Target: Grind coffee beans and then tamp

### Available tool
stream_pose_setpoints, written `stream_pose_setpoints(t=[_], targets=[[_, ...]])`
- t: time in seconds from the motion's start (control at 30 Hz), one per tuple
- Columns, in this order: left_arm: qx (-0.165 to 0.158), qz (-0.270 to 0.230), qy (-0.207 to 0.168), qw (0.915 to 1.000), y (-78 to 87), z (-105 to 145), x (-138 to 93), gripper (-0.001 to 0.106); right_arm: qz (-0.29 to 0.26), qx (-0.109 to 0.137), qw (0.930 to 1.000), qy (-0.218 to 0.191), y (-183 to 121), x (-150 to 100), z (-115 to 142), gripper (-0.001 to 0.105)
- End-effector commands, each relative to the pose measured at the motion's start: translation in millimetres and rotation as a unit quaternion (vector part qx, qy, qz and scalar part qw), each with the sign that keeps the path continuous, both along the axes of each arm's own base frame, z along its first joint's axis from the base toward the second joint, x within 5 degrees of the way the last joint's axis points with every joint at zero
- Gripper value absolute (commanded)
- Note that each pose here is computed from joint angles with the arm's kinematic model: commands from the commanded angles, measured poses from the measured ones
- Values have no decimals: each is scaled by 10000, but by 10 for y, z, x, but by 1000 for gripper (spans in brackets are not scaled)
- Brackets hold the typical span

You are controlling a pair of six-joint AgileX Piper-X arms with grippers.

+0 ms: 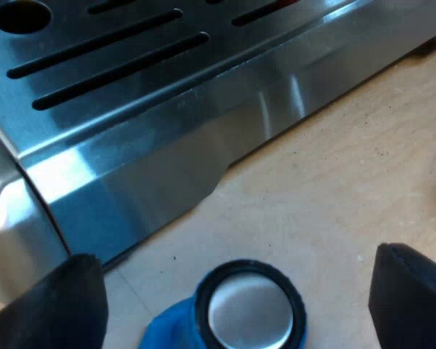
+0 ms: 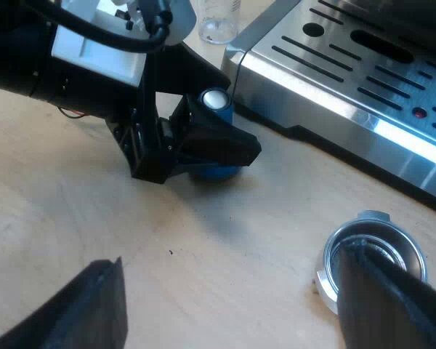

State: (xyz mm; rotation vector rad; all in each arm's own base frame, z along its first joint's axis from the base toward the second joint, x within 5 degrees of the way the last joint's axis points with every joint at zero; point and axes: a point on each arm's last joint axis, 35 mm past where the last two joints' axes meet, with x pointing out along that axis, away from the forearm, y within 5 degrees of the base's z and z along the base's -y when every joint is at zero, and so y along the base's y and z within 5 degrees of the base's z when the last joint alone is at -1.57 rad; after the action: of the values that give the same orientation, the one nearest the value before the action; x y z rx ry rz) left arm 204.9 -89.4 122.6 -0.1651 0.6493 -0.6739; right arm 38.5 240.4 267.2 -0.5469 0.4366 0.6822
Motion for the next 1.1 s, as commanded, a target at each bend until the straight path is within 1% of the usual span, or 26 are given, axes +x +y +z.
stream_pose_setpoints(t=[0.03,0.1,0.17,0.2,0.23,0.3,0.37,0.43,0.47,0.53,0.6,0.77,0.83,0.9,0.93,1.0,1.1], targets=[[-78,-33,-23,10000,-24,23,14,85,-43,-30,10000,-80,-2,15,10,63],[-78,-33,-23,10000,-24,23,14,79,-43,-30,10000,-80,-2,15,10,63],[-75,-33,-13,10000,-24,21,13,65,-43,-30,10000,-80,-2,15,10,63],[-74,-33,-11,10000,-24,20,12,56,-43,-30,10000,-80,-2,15,10,63],[-74,-33,-12,10000,-24,21,12,53,-43,-30,10000,-80,-2,15,10,63],[-74,-33,-12,10000,-24,21,12,39,-43,-30,10000,-80,-2,15,10,63],[-74,-33,-12,10000,-24,21,12,32,-43,-30,10000,-80,-2,15,10,63],[-74,-33,-12,10000,-24,21,12,27,-43,-30,10000,-80,-2,15,10,63],[-124,-116,7,9999,-29,22,8,22,-43,-30,10000,-80,-2,15,10,63],[-182,-214,30,9996,-35,24,3,19,-43,-30,10000,-80,-2,15,10,63],[-290,-393,71,9988,-45,27,-7,14,-43,-30,10000,-80,-2,15,10,63],[-413,-539,96,9976,-53,54,-20,10,-42,-80,9999,-76,-9,14,3,63],[-455,-561,-6,9974,-54,103,-22,10,-42,-111,9999,-75,-14,14,-2,63],[-516,-570,-200,9968,-52,194,-28,10,-12,-79,10000,-44,-20,11,11,63],[-522,-571,-221,9968,-51,204,-29,10,-4,-69,10000,-36,-22,10,15,63],[-600,-581,-474,9954,-45,328,-45,10,12,-67,10000,-19,-48,7,35,63],[-641,-587,-608,9944,-36,413,-69,10,12,-109,9999,-16,-87,5,53,63]])
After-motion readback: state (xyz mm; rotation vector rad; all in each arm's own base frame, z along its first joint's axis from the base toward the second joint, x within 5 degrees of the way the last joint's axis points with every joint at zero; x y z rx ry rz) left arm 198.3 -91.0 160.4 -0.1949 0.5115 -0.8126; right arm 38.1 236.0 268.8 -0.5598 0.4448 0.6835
